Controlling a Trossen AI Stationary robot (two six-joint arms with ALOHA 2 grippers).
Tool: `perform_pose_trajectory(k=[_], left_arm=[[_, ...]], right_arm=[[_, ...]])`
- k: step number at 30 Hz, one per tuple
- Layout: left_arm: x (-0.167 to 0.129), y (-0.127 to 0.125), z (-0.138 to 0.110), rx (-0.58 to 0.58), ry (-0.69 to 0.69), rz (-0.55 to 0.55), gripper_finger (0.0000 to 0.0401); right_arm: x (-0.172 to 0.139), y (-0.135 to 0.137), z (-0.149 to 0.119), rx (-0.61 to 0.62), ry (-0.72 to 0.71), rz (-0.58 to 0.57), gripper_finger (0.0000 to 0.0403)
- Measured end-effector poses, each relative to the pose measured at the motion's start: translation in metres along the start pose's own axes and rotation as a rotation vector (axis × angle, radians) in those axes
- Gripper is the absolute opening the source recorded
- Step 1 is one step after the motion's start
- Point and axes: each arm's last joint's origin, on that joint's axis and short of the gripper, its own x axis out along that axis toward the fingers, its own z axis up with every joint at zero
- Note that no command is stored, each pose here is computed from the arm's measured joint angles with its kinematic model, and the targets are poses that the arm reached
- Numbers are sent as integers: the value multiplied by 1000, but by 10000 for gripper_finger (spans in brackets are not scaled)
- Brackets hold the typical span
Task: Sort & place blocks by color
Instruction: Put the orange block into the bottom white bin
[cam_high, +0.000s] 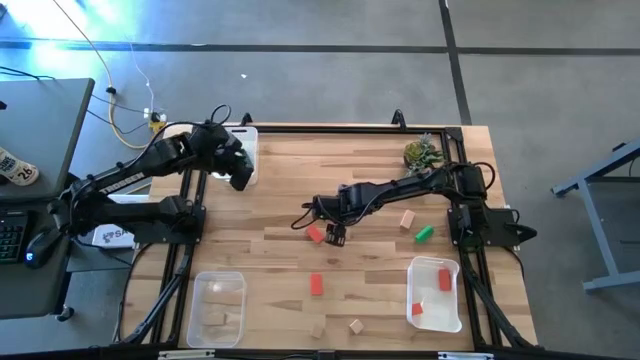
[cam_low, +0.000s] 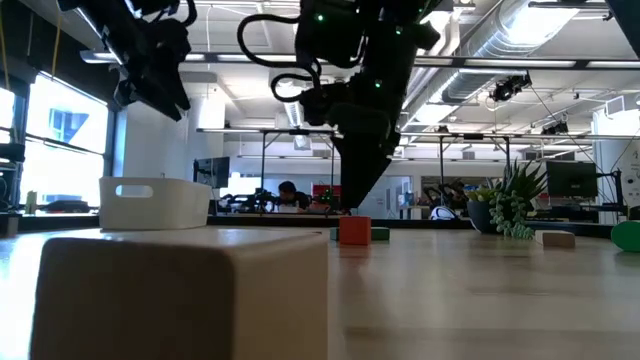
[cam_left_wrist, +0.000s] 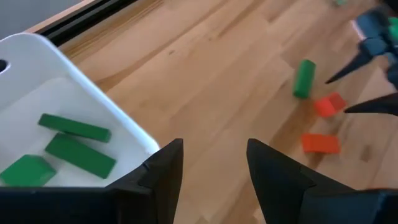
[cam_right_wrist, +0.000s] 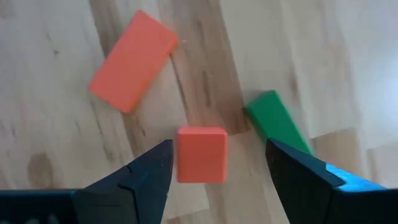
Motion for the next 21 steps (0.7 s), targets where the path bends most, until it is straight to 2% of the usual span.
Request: perform_pose_trajectory(k=[9, 21], left_arm=[[-1, -12, -4, 46, 11, -49, 163], [-1, -17, -6, 67, 20, -67, 163]], right_arm=[[2, -1, 0, 2, -1, 16, 243], [24, 1, -3, 8, 43, 8, 235]])
